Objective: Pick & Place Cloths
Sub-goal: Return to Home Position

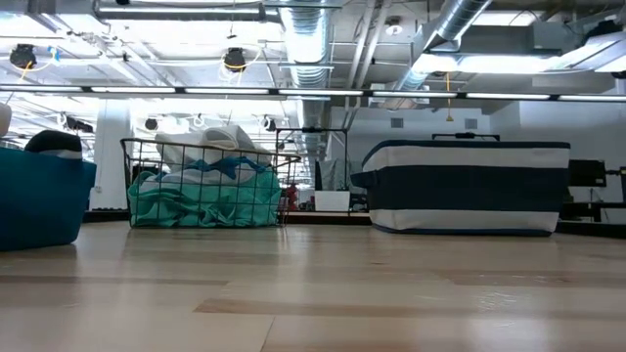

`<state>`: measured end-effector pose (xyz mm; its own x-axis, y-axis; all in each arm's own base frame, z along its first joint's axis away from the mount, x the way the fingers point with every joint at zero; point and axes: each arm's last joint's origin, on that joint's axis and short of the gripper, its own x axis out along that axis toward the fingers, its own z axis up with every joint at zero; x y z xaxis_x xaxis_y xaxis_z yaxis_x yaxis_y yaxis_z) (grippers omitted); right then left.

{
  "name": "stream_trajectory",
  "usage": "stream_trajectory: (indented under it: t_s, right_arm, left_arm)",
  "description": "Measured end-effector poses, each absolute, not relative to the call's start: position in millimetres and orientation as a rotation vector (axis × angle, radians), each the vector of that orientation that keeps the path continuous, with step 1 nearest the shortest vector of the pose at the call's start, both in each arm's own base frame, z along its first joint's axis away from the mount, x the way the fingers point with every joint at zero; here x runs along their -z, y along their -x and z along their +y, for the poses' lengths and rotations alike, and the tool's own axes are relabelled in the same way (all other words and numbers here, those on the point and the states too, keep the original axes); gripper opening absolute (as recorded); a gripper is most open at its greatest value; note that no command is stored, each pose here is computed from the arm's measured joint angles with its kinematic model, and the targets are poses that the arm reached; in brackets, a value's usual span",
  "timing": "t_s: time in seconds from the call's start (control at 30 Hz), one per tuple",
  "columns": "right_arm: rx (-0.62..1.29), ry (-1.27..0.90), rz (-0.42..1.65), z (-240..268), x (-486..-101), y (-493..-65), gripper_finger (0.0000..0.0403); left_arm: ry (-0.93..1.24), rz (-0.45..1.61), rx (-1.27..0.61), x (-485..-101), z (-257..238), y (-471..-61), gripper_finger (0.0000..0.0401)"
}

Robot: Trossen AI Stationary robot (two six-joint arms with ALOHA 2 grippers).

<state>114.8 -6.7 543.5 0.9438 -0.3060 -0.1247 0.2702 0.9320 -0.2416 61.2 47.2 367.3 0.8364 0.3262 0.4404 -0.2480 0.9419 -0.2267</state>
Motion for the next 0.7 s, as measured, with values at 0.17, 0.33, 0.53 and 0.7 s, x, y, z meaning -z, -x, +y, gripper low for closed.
stream_trajectory:
  t_s: [0.17, 0.33, 0.53, 0.7]
  right_arm:
    - [0.364, 0.146, 0.117, -9, -489, -74, 0.0003]
    - [0.394, 0.068, -0.088, -11, -421, -40, 0.0002]
    - [0.394, -0.054, -0.247, -11, -338, -25, 0.0001]
    - [0.390, -0.089, -0.237, -11, -292, -39, 0.0001]
  left_arm:
    - [0.135, -0.440, -0.347, -360, 39, -53, 0.0000]
    - [0.130, -0.355, -0.387, -345, 45, -58, 0.0000]
    - [0.182, -0.277, -0.451, -309, 58, -69, 0.0000]
    - [0.216, -0.231, -0.422, -279, 63, -79, 0.0000]
